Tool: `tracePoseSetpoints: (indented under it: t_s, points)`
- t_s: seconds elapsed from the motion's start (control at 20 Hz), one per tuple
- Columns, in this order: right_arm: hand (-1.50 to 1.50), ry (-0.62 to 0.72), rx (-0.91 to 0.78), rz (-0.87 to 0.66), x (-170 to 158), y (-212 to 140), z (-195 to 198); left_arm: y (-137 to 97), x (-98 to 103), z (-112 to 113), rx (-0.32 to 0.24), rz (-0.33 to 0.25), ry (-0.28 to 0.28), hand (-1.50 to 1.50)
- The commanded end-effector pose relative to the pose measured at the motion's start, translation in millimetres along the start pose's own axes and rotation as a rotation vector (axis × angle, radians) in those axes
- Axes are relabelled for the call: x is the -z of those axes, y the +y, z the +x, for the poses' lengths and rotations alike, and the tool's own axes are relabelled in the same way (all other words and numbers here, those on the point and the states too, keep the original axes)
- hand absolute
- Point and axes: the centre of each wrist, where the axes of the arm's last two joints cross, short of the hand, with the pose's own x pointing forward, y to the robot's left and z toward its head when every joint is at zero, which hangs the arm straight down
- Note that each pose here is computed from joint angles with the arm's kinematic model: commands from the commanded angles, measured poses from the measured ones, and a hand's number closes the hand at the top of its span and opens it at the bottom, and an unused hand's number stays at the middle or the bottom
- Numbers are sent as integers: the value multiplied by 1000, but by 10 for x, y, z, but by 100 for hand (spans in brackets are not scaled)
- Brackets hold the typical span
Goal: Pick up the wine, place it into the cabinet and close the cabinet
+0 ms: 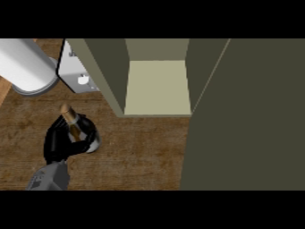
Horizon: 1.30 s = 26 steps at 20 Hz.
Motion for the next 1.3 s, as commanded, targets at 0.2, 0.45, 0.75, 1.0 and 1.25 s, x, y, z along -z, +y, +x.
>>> tracePoseSetpoints:
  t_s: [0.2,0.45,0.75,1.0,1.25]
  points:
    - [-150,-42,33,11,-138,54,84,555,-244,175,38,-251,5,150]
    - [-150,-32,35,1,-190,-84,67,327,-99,402,82,-233,-126,150]
    - [-150,-20,23,26,-186,-95,102,233,-186,573,104,-211,-247,150]
    - [-150,-33,37,24,-192,7,50,-131,-153,870,-34,-290,-229,150]
    - [-150,-23,37,16,-101,2,-12,-356,-143,1288,-54,-346,-195,150]
